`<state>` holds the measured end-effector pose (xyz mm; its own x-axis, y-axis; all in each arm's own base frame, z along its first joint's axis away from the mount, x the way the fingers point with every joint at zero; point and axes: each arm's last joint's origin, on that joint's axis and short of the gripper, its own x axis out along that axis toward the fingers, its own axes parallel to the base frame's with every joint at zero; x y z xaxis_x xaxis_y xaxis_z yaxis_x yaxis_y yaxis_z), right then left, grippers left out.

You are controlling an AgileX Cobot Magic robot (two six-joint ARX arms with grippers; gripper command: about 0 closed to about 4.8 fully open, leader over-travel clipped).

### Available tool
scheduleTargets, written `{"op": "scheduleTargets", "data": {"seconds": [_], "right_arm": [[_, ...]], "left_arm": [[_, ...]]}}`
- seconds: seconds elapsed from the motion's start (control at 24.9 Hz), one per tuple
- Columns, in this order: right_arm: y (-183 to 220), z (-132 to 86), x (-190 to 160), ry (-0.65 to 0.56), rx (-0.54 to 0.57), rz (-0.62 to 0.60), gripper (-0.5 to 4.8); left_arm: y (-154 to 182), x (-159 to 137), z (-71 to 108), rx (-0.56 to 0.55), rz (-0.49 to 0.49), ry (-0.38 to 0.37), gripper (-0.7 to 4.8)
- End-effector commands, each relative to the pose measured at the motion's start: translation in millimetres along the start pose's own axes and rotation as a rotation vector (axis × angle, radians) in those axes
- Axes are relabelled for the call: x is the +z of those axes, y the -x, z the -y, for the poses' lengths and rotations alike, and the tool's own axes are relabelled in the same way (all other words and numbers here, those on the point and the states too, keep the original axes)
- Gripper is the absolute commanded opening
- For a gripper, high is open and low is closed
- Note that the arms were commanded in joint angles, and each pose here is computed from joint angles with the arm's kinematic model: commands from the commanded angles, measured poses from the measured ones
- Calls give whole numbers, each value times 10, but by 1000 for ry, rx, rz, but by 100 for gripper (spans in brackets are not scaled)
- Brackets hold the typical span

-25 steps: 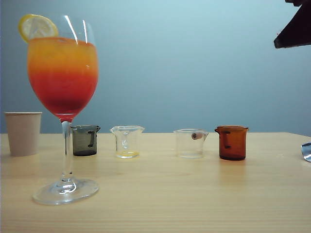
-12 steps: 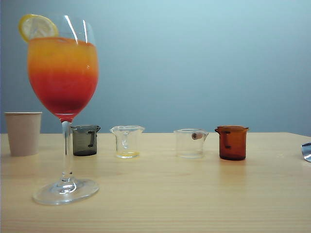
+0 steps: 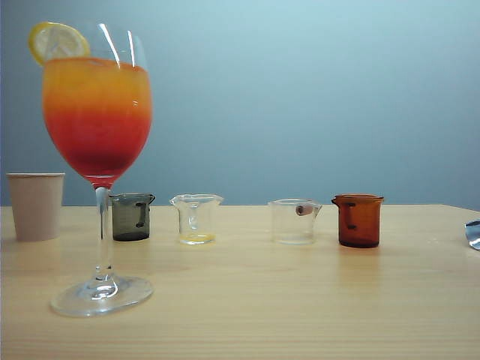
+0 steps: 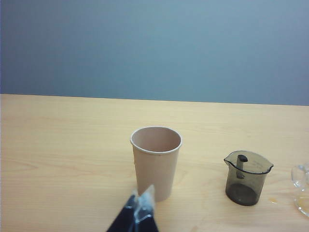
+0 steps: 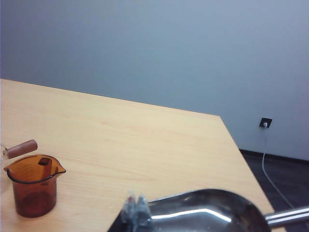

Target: Pick up the lemon slice from the paper cup on the left and carefully insert it into the rim of the goblet.

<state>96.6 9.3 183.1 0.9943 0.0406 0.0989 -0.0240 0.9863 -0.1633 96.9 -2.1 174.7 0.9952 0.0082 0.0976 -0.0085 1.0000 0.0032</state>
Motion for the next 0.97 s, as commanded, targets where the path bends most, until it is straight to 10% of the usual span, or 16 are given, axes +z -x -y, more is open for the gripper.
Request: {"op": "scheduleTargets", "data": {"seconds": [0.04,0.97], "right_arm": [[9,7,-72,-112,-19,13,-1],[6,23,-127,-122,-21,-27,-1]], "left_arm": [[1,12,-1,2,8,-3,-4],[1,12,-1,2,8,-3,-4]]}}
